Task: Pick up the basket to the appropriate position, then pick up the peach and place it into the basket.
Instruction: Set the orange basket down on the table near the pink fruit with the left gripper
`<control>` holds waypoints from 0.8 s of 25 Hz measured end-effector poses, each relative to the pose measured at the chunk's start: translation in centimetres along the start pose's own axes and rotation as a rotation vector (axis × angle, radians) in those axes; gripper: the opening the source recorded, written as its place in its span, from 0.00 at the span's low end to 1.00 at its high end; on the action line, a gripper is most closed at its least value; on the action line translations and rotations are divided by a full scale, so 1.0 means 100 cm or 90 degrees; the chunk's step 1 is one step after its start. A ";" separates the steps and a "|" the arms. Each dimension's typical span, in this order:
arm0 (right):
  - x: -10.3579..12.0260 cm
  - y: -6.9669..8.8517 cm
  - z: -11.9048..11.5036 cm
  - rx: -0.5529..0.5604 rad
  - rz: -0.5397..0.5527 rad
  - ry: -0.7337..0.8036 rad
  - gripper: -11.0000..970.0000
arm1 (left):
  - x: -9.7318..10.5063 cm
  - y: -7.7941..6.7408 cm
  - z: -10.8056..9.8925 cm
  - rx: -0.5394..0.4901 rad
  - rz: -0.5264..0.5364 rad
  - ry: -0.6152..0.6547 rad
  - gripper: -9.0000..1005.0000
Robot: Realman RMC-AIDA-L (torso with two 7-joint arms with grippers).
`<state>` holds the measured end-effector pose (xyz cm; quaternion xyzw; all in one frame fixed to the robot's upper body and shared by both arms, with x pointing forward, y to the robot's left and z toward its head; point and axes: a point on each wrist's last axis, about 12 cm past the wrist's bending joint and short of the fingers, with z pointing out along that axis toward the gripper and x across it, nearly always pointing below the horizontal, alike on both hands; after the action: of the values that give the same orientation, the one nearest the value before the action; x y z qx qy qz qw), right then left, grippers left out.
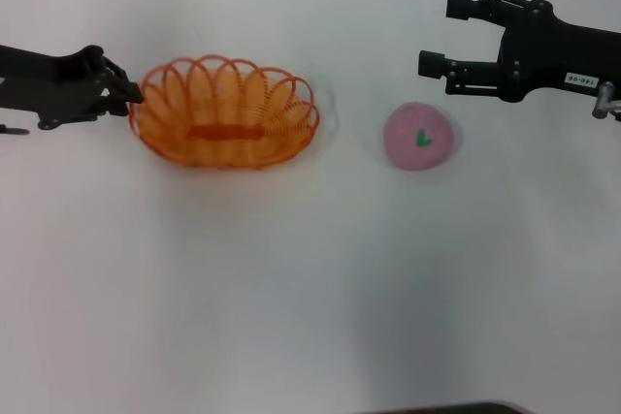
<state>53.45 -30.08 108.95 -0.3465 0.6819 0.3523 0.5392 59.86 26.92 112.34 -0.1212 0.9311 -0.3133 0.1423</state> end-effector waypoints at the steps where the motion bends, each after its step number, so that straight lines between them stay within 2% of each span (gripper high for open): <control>1: 0.000 0.000 0.001 0.000 0.000 0.001 0.96 | -0.001 0.002 -0.001 -0.002 -0.001 -0.002 0.15; 10: 0.001 0.000 0.003 0.006 -0.002 0.002 0.96 | -0.008 0.020 -0.022 -0.039 0.002 -0.021 0.34; 20: 0.000 0.000 0.006 0.003 -0.005 0.002 0.96 | -0.009 0.021 -0.024 -0.043 0.004 -0.023 0.72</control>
<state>53.77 -29.61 108.87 -0.3484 0.6822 0.3485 0.5402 59.61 30.17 113.00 -0.1287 0.9389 -0.2787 0.1558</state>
